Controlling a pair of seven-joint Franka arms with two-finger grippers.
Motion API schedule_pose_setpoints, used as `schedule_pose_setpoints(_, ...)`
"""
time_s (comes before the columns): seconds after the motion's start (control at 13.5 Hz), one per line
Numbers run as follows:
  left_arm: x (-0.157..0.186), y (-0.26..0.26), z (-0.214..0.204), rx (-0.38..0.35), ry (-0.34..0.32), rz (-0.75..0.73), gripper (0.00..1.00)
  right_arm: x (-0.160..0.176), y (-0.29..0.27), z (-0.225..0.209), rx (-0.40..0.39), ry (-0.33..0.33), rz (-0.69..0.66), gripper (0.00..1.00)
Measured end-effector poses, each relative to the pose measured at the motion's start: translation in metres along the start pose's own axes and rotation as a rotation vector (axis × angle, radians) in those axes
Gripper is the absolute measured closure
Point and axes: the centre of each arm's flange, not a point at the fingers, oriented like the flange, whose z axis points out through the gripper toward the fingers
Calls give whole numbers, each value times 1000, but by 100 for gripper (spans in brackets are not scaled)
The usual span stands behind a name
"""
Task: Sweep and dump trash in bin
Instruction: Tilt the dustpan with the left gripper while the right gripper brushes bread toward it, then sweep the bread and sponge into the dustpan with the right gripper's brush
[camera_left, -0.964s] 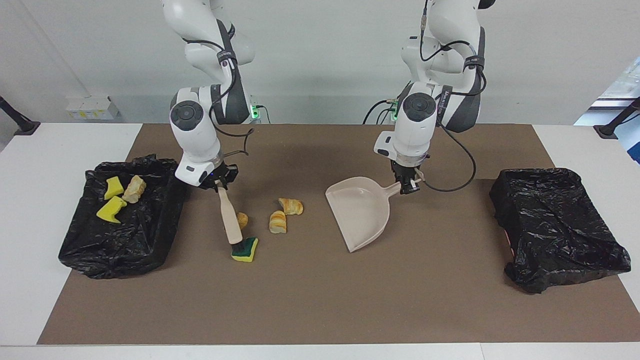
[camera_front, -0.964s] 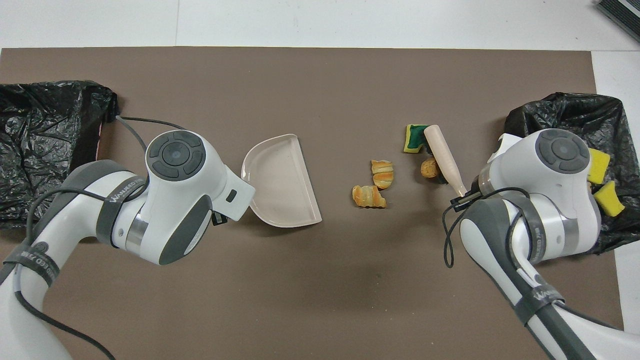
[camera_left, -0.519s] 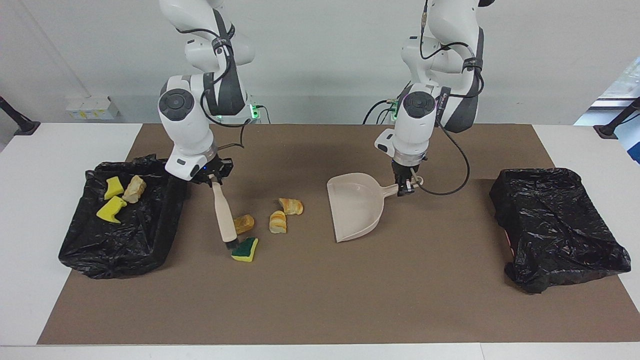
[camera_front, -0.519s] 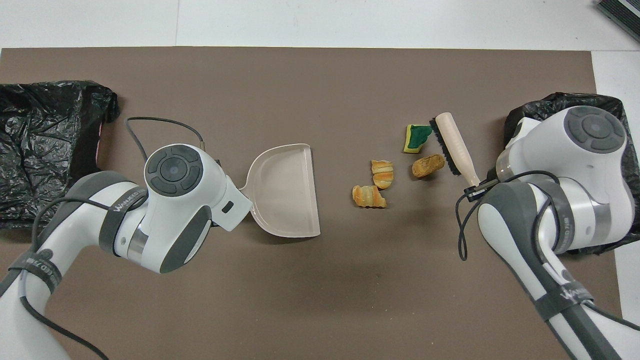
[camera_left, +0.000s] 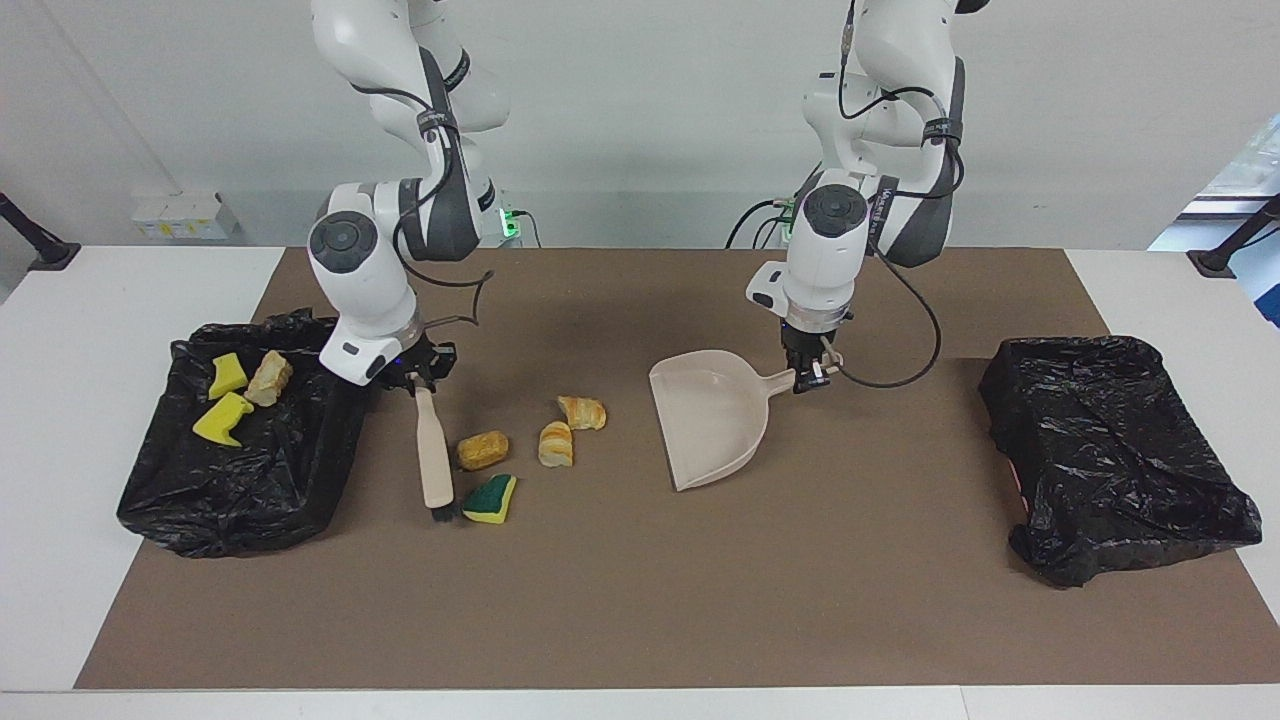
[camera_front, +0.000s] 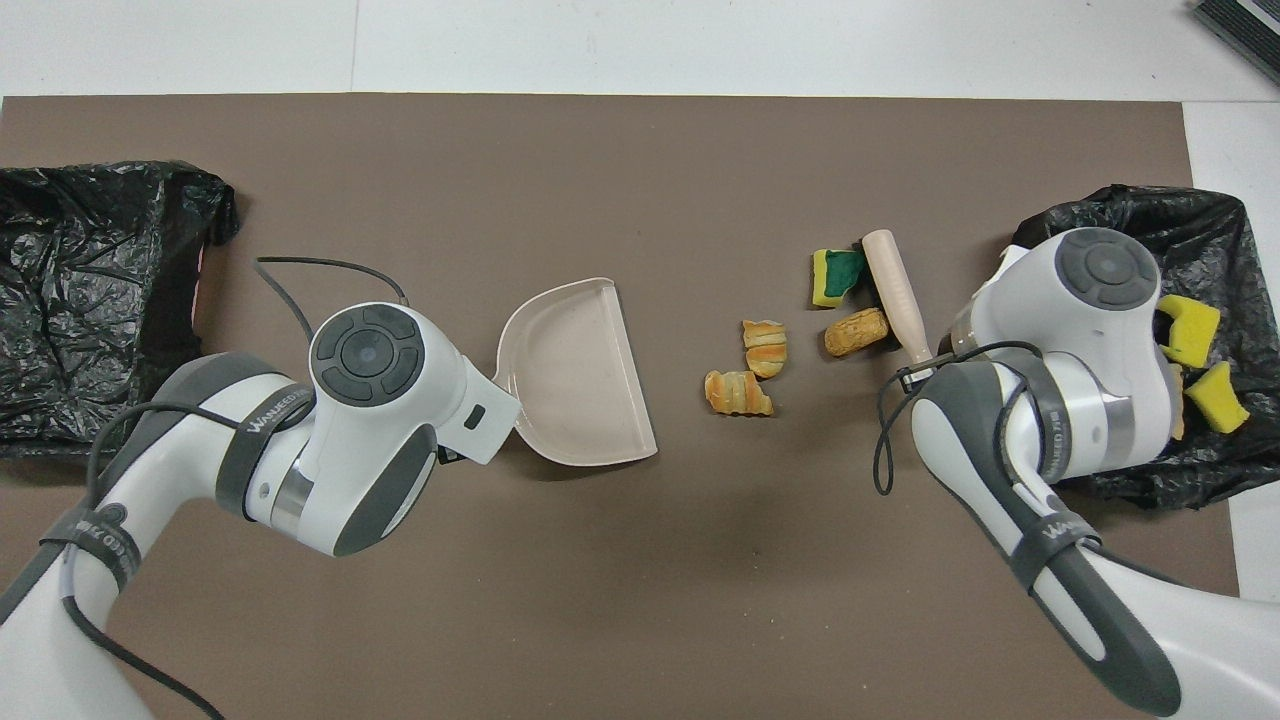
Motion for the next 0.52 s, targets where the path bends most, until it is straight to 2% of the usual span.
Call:
schedule_pose_setpoints(0.22, 5, 10, 5, -9, -8, -120, 67, 5, -45, 2, -11, -4, 14, 74)
schedule_pose_setpoints(0.52, 18, 25, 3, -6, -8, -145, 67, 0, -121, 6, -27, -16, 48, 74)
